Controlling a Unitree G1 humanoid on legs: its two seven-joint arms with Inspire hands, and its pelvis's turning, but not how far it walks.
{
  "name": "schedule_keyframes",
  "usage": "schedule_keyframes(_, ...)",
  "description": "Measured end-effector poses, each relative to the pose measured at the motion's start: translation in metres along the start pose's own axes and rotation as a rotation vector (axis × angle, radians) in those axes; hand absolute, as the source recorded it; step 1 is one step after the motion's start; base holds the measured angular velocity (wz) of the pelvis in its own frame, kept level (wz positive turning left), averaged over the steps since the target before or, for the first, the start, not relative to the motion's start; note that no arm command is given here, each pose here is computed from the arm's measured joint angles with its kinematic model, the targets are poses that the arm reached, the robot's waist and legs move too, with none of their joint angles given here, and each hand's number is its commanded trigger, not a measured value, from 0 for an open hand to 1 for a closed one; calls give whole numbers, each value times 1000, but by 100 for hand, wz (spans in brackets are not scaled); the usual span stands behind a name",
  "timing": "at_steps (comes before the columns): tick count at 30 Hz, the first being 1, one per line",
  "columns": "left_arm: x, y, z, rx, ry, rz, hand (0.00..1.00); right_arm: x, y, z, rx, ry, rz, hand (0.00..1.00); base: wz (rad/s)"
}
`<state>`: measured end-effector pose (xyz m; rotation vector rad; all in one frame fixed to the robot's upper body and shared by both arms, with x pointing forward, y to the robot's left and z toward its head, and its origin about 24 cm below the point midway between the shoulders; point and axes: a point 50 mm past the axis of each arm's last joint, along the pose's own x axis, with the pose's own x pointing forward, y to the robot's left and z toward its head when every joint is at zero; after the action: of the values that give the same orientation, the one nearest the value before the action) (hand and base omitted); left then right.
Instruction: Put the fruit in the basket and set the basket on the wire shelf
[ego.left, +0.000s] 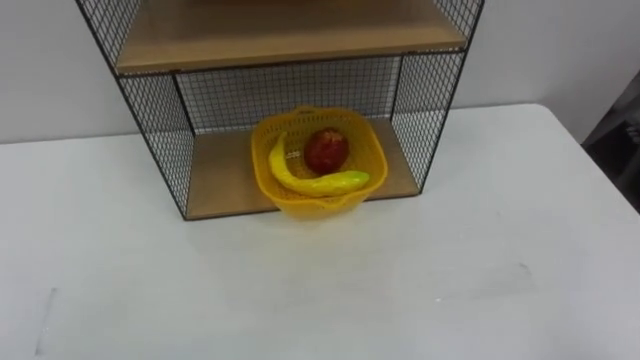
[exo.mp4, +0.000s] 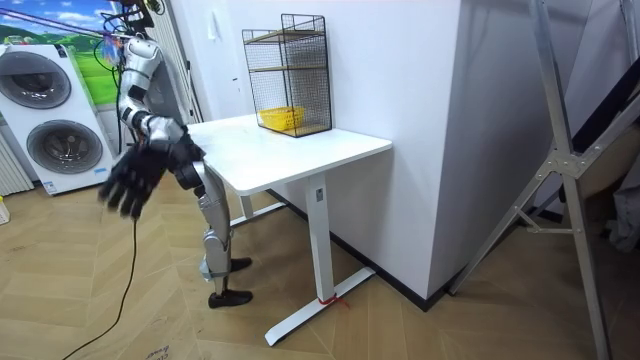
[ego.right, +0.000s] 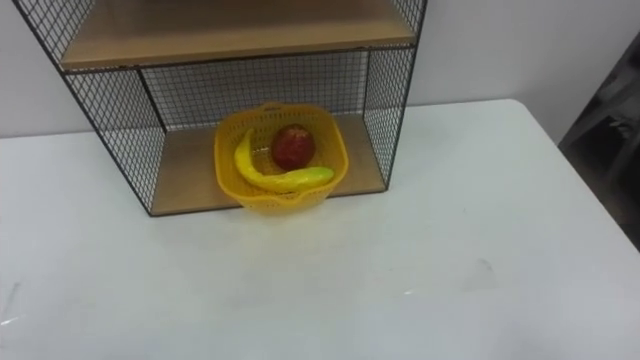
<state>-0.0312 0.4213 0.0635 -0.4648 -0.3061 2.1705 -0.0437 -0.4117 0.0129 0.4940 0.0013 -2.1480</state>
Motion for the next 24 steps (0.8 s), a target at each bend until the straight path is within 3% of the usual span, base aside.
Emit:
schedule_keyframes(1, 6, 9, -7, 21, 36, 55, 0, 6, -8, -6, -13, 35, -46, 0, 4)
schedule_keyframes(3, 24, 50, -37, 143, 146, 240, 0, 26, -53, -30, -95, 133, -232, 0, 10)
schedule_keyframes(4, 26, 61, -43, 178, 158, 269, 0, 29, -64, -36, -123, 148, -271, 0, 10)
schedule_keyframes(6, 25, 107, -67, 361, 200, 344, 0, 28, -108, -65, -309, 204, -371, 0, 9)
schedule_keyframes(7, 23, 119, -73, 415, 214, 351, 0, 25, -117, -73, -377, 219, -371, 0, 6)
schedule_keyframes(9, 11, 166, -95, 689, 283, 329, 0, 9, -140, -104, -717, 286, -280, 0, -15)
schedule_keyframes(10, 6, 176, -100, 772, 300, 299, 0, 4, -144, -111, -810, 304, -233, 0, -21)
schedule_keyframes(12, -13, 199, -122, 1092, 386, 105, 0, -12, -148, -134, -1136, 377, -44, 0, 4)
schedule_keyframes(13, -18, 202, -127, 1173, 403, 40, 0, -15, -148, -139, -1201, 386, 6, 0, 18)
schedule_keyframes(15, -37, 196, -149, 1497, 440, -334, 0, -28, -132, -157, -1425, 388, 253, 0, 21)
schedule_keyframes(16, -42, 193, -155, 1554, 442, -427, 0, -31, -126, -161, -1461, 384, 311, 0, 17)
schedule_keyframes(18, -67, 179, -178, 1719, 451, -746, 0, -43, -100, -175, -1557, 365, 518, 0, 3)
schedule_keyframes(21, -91, 161, -199, 1785, 474, -988, 0, -59, -76, -189, -1648, 326, 747, 0, -13)
schedule_keyframes(24, -91, 166, -199, 1861, 512, -1056, 0, -65, -71, -194, -1708, 311, 864, 0, -6)
